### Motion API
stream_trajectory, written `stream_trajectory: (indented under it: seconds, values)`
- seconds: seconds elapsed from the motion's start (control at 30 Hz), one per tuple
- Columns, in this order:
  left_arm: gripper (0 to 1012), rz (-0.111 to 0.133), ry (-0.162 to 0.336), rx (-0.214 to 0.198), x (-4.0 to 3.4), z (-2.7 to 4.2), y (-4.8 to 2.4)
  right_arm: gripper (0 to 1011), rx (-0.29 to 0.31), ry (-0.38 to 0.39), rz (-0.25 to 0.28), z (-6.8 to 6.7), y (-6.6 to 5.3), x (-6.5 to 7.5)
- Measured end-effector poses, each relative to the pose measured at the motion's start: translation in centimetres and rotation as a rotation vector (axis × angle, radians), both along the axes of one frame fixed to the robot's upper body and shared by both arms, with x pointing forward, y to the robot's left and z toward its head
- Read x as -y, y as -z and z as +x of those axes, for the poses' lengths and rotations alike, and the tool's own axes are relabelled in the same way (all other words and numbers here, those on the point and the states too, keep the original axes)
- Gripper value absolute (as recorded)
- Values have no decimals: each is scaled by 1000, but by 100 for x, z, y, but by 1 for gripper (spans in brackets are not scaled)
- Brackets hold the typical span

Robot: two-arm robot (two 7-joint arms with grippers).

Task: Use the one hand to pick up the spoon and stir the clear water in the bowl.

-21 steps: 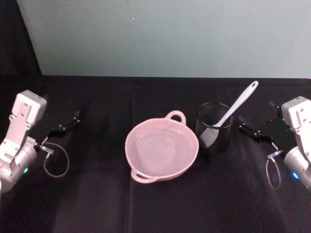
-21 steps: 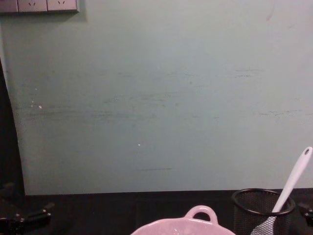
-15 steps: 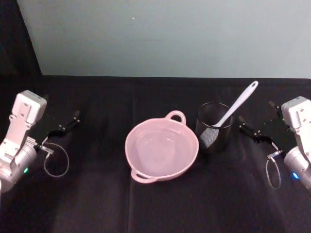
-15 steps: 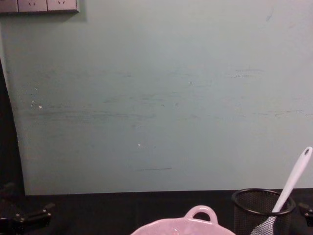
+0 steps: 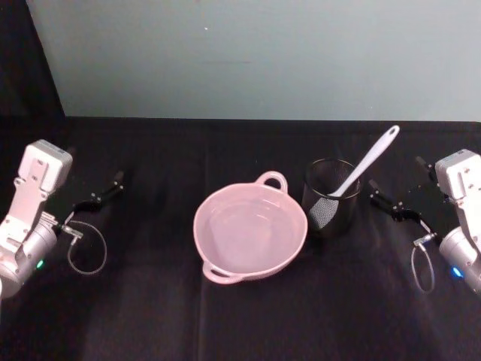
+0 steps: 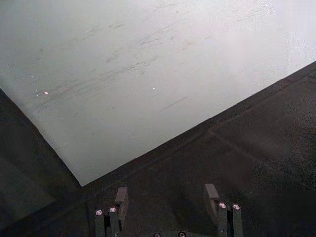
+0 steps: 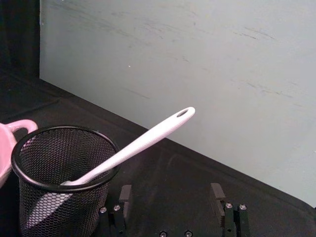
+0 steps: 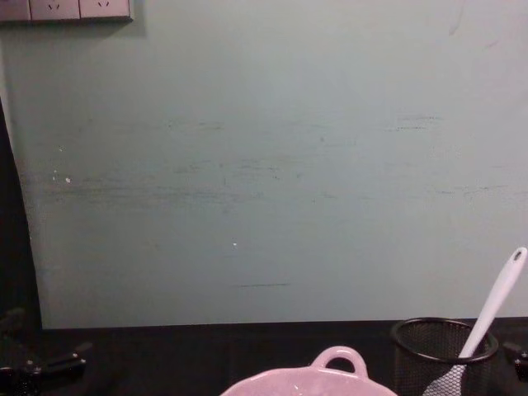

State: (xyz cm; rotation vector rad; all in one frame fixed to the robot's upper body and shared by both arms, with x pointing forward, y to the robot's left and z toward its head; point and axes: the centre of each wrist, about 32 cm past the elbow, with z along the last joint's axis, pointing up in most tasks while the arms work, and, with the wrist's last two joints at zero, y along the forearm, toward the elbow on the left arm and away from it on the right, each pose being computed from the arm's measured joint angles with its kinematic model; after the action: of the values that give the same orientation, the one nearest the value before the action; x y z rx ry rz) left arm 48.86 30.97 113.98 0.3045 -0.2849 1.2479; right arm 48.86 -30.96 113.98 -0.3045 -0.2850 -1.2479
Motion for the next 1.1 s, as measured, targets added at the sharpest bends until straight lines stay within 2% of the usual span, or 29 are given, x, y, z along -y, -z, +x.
stream_trajectory:
  seconds: [0.6,0.77,0.97,1.07,1.1]
  values:
    - [1011,0,0,0,0,0,0,1004,0,0,-1,-2,0,2]
    - [1011,0,0,0,0,0,0,1004,2,4,-8,-104,-25,44]
    - [1011,0,0,0,0,0,0,1004,0,24,34,-262,-62,98]
    - [1011,0,0,0,0,0,0,1004,-11,20,91,-321,-90,108]
    - [1011,0,0,0,0,0,0,1004,-28,9,162,-340,-110,115]
